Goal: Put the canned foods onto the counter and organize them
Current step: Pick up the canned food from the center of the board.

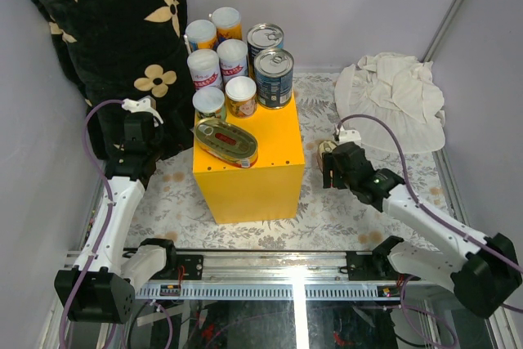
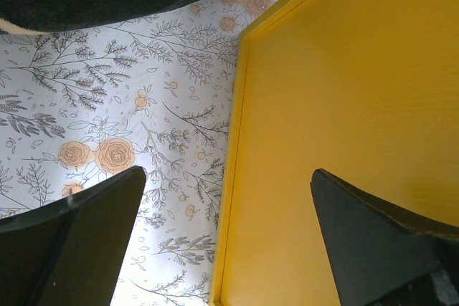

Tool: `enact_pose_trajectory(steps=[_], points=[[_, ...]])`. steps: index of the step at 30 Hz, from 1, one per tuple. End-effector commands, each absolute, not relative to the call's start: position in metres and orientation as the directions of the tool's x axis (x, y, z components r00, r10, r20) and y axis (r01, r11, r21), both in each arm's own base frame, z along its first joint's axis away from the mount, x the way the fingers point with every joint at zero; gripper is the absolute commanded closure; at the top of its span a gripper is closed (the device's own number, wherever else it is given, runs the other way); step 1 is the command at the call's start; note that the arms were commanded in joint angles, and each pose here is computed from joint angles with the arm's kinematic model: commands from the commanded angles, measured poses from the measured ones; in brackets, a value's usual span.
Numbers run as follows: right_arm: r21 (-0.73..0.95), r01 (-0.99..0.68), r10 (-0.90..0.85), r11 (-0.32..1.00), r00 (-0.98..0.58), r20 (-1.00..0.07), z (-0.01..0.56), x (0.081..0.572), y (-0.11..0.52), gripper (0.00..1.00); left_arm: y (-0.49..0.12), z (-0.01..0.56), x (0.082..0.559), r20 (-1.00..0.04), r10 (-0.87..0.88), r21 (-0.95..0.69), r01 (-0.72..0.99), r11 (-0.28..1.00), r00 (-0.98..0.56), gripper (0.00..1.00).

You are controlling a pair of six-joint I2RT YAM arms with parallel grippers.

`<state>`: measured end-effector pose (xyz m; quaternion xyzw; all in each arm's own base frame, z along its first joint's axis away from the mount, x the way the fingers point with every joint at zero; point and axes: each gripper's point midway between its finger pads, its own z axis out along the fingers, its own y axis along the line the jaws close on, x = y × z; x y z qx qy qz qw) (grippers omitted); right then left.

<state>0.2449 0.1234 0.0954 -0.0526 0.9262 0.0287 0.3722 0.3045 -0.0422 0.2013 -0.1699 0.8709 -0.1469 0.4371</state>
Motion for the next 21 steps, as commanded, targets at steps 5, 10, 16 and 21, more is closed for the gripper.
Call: enact_pose_trajectory(steps=[5,10,16,21], points=[[0.085,-0.151,-0.011,0.985,-0.548,-0.836,0.204,0.255,0.124,1.00,-0.041,0.212,0.307,-0.742,-0.407,-0.398,-0.137,0.907,-0.533,0.00],[0.111,-0.182,0.005,0.977,-0.499,-0.866,0.251,0.247,0.122,1.00,-0.041,0.214,0.307,-0.746,-0.406,-0.399,-0.134,0.907,-0.527,0.00],[0.138,-0.215,0.030,0.967,-0.440,-0.897,0.298,0.232,0.115,1.00,-0.040,0.216,0.307,-0.748,-0.408,-0.400,-0.135,0.907,-0.523,0.00],[0.139,-0.229,0.051,0.963,-0.353,-0.934,0.348,0.220,0.102,1.00,-0.041,0.218,0.307,-0.750,-0.408,-0.402,-0.131,0.906,-0.521,0.00]])
